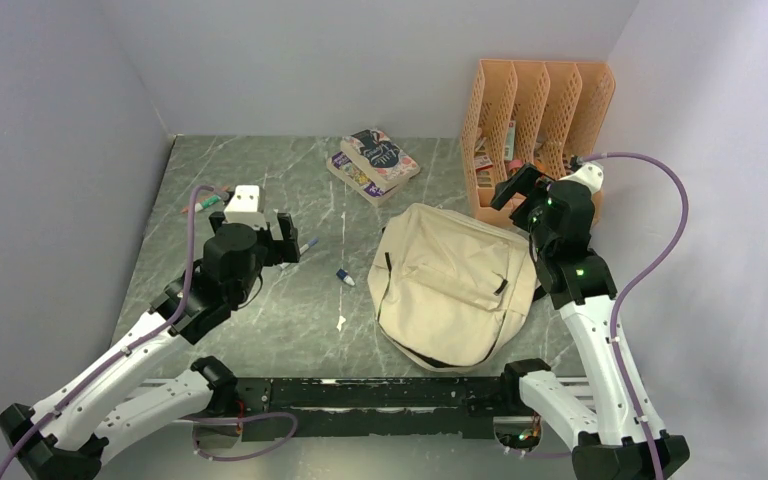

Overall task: Pack the student bag
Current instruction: Unzip the student bag at the center of the board.

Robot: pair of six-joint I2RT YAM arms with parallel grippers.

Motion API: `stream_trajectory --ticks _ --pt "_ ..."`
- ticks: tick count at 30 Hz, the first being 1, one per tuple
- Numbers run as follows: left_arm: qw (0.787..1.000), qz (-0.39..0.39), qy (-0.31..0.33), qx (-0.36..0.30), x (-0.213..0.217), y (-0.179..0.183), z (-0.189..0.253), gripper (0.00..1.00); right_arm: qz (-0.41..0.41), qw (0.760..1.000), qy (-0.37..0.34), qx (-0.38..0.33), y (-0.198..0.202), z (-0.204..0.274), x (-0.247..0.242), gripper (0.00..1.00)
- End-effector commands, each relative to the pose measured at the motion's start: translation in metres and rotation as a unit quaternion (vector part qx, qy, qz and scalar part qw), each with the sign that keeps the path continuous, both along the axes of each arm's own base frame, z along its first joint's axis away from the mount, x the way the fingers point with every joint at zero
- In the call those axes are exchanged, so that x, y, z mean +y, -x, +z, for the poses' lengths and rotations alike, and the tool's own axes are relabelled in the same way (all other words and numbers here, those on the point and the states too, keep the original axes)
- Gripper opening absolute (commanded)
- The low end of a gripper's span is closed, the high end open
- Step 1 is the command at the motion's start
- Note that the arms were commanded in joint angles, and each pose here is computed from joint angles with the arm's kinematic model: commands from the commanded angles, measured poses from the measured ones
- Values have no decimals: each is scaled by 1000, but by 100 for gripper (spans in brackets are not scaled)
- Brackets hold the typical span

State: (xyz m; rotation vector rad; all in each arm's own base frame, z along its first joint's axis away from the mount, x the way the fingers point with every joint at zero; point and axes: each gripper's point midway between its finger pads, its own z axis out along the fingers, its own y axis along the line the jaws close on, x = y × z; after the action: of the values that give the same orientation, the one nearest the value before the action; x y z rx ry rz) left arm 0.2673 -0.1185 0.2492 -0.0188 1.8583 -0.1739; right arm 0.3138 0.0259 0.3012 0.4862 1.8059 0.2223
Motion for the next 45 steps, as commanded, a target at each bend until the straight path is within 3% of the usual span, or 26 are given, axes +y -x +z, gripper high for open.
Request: stream_trajectory --ticks 1,16,23,27,32,38,45 --pt "1000 4 7 -2 1 -1 5 97 -13 1000 4 -9 3 9 -7 100" --pt "1000 -1 -12 27 2 -3 -16 97 18 1000 10 -2 6 6 1 100" --pt "999 -1 -8 46 3 -8 -26 97 124 991 10 42 -15 -16 39 100" --pt "998 -9 -6 54 0 -9 -29 97 205 973 -2 106 -17 -45 74 96" --pt "998 -11 -6 58 0 -9 -31 97 273 946 43 171 6 -75 125 94" --pt "998 -6 -9 63 2 -9 -32 97 363 879 99 292 77 -139 183 89" --pt "998 -9 -3 63 1 -11 -33 97 351 879 106 305 101 -173 198 79"
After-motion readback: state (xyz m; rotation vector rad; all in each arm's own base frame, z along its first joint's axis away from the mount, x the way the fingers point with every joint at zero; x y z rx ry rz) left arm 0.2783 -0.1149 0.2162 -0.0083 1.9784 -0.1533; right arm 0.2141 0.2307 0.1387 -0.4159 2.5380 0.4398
